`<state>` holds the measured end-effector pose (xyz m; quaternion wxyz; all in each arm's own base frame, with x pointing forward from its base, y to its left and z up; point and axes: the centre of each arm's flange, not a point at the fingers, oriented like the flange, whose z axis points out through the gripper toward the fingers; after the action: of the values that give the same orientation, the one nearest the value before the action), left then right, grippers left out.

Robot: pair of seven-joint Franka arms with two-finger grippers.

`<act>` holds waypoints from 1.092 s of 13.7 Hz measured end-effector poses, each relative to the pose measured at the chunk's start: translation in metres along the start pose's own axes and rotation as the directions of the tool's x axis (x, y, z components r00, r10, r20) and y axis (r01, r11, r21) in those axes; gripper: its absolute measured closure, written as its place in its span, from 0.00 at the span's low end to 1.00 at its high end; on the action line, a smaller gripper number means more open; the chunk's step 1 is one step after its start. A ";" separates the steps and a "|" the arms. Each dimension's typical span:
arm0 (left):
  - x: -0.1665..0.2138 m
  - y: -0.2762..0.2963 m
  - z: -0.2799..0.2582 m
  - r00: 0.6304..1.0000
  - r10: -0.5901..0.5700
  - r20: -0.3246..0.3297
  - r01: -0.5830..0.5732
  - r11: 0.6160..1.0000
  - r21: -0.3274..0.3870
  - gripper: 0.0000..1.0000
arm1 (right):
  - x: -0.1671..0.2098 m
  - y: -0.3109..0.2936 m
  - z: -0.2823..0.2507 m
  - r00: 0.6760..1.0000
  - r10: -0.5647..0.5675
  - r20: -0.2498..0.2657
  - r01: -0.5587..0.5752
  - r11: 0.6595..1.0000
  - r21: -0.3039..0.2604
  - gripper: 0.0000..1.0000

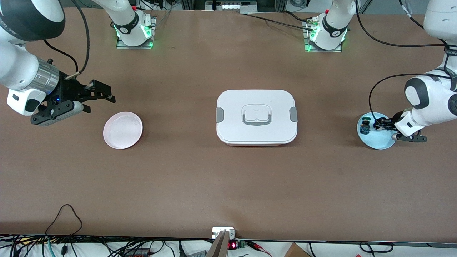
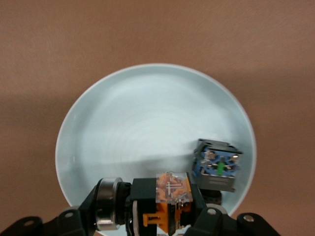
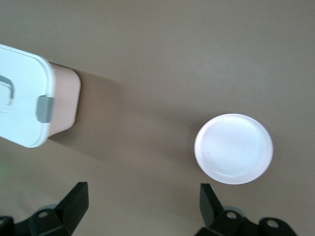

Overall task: Transfer orange switch to right arm and place
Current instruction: 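Lift the orange switch with the left gripper while the right gripper advances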

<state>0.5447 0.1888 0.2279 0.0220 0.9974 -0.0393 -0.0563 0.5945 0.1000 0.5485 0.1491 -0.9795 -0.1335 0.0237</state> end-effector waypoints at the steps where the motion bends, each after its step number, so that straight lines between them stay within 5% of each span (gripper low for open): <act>1: 0.002 0.006 -0.020 1.000 0.009 -0.015 -0.009 1.000 0.004 0.28 | -0.002 0.000 0.001 1.000 0.010 0.007 -0.010 0.998 0.058 0.00; 4: -0.001 0.018 -0.078 0.998 0.027 -0.062 -0.026 1.000 0.016 0.28 | -0.011 0.017 0.011 0.996 0.071 0.045 -0.082 0.940 0.331 0.00; 7: -0.002 0.038 -0.127 0.992 0.062 -0.111 -0.059 0.998 0.034 0.28 | -0.020 0.055 0.047 0.990 0.103 0.095 -0.140 0.767 0.627 0.00; 9: 0.001 0.058 -0.156 0.988 0.097 -0.122 -0.093 0.995 0.039 0.28 | -0.020 0.077 0.087 0.992 0.076 0.101 -0.126 0.615 0.779 0.00; 12: 0.007 0.077 -0.183 0.980 0.143 -0.141 -0.145 0.989 0.001 0.28 | -0.016 0.091 0.158 0.990 0.063 0.127 -0.141 0.361 0.922 0.00; 15: 0.010 0.086 -0.187 0.953 0.234 -0.193 -0.252 0.964 -0.078 0.28 | -0.004 0.067 0.188 0.988 0.073 0.133 -0.146 0.222 0.964 0.00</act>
<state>0.5697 0.1098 0.4164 0.0832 0.9835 -0.1567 0.0362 0.5914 0.0908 0.3490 0.7179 -0.6813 -0.0254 0.1405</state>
